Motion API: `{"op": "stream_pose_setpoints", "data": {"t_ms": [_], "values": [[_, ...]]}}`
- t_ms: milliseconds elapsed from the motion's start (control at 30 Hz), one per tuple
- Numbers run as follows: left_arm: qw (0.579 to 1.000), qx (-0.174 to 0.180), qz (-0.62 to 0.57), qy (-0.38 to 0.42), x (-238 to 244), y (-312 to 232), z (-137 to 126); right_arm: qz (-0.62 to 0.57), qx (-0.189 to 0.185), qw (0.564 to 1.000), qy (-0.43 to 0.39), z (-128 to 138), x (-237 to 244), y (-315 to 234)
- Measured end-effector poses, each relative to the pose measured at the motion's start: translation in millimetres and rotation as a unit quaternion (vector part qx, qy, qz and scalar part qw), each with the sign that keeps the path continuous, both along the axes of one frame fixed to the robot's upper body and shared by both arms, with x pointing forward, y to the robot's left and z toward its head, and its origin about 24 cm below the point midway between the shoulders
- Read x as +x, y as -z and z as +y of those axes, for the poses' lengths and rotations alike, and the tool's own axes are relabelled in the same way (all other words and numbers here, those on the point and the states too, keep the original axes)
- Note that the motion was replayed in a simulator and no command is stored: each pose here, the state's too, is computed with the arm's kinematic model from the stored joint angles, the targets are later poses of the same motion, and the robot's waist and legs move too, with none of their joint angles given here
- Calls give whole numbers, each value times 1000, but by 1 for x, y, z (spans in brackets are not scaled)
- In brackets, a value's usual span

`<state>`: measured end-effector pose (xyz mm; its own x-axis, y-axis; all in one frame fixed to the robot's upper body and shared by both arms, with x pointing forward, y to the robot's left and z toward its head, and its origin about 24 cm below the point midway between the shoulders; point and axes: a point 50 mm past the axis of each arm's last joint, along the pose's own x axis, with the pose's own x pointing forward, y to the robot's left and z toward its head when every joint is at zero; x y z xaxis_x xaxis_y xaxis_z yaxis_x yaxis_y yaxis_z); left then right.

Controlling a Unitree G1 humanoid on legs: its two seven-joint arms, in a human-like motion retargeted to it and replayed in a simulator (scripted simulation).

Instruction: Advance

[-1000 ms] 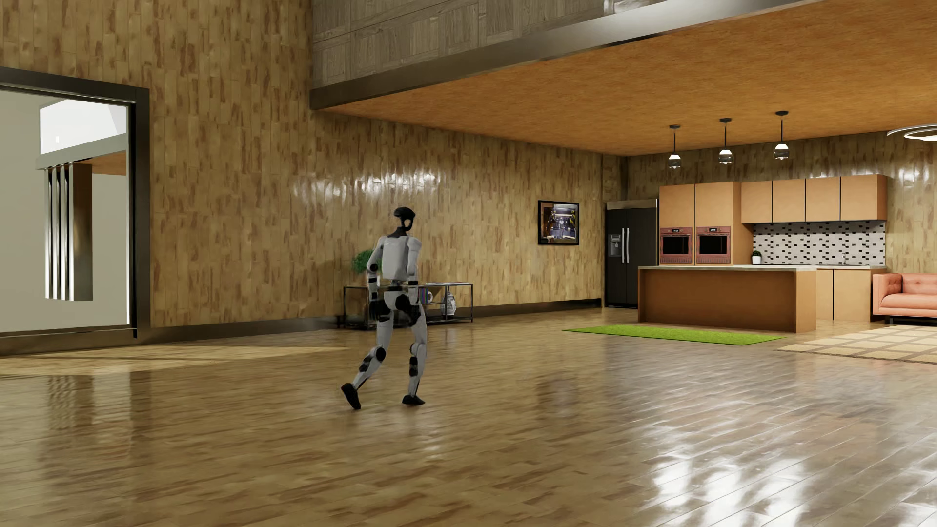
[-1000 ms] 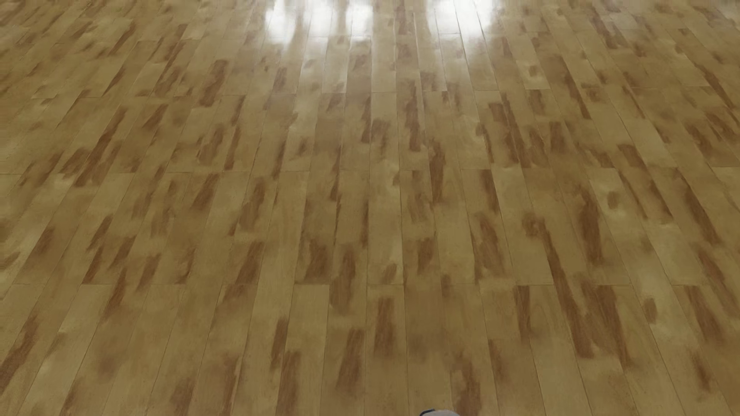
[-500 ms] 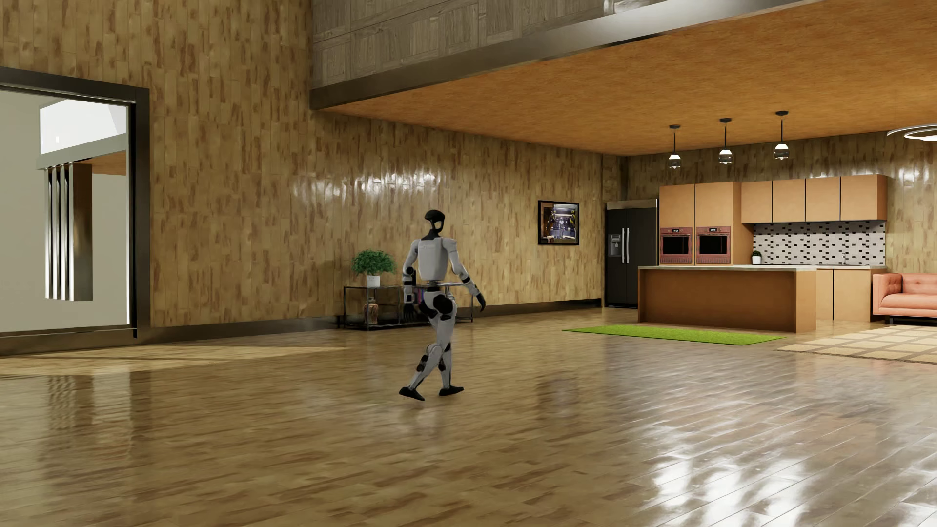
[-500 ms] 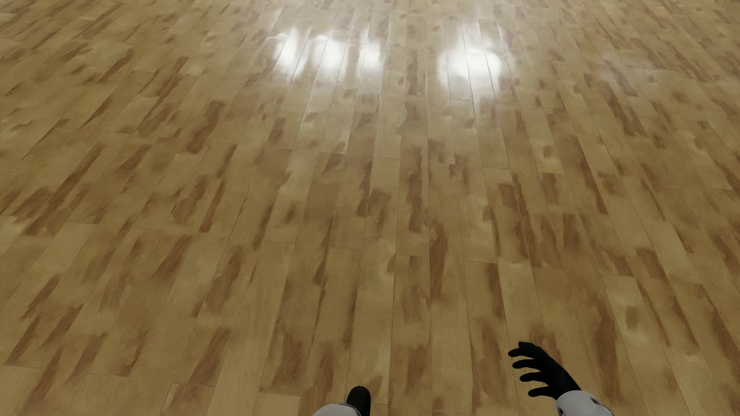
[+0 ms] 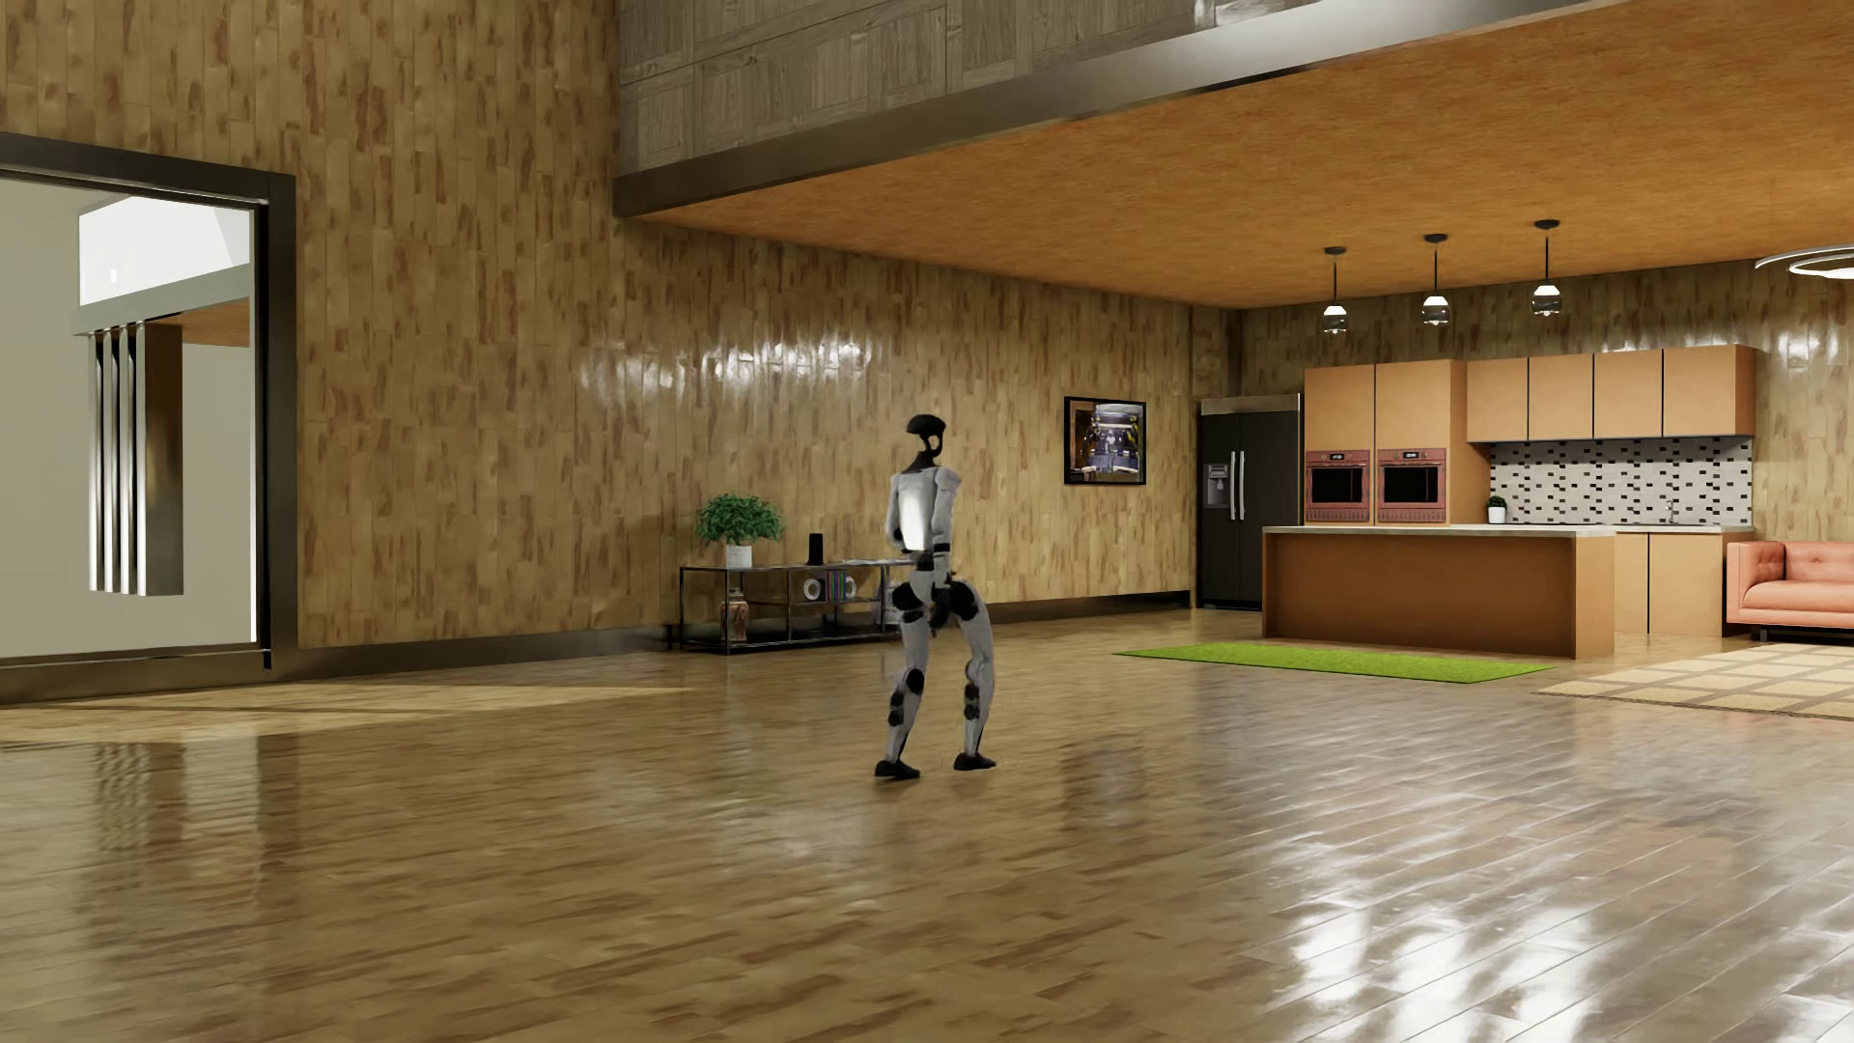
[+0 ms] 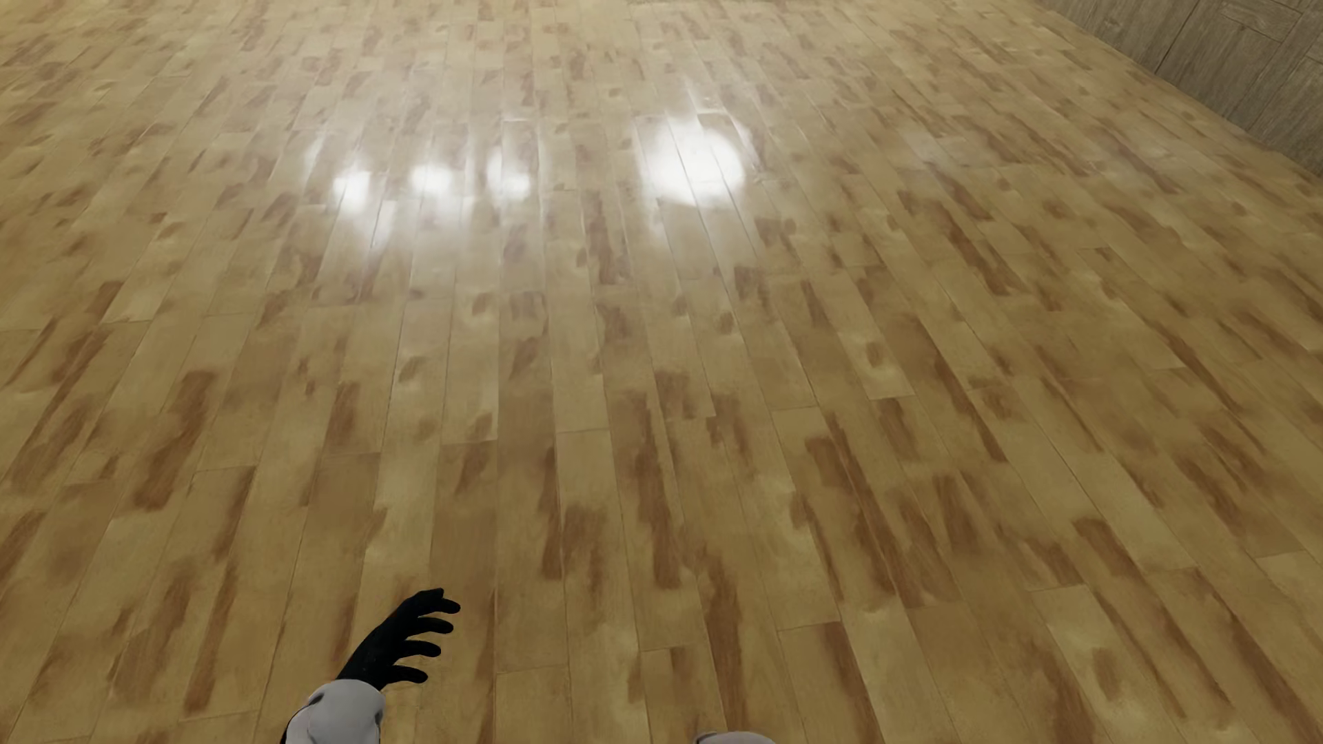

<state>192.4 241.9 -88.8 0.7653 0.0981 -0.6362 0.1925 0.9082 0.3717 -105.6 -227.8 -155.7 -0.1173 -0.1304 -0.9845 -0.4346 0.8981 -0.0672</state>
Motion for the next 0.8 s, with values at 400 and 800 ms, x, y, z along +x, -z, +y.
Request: {"op": "stream_pose_setpoints", "data": {"t_ms": [400, 800], "values": [[917, 8, 393, 59, -230, 79, -30, -227, -31, 972, 45, -34, 134, -5], [889, -30, 457, -2, -303, 66, -43, -408, -80, 908, 45, -82, 248, -59]]}}
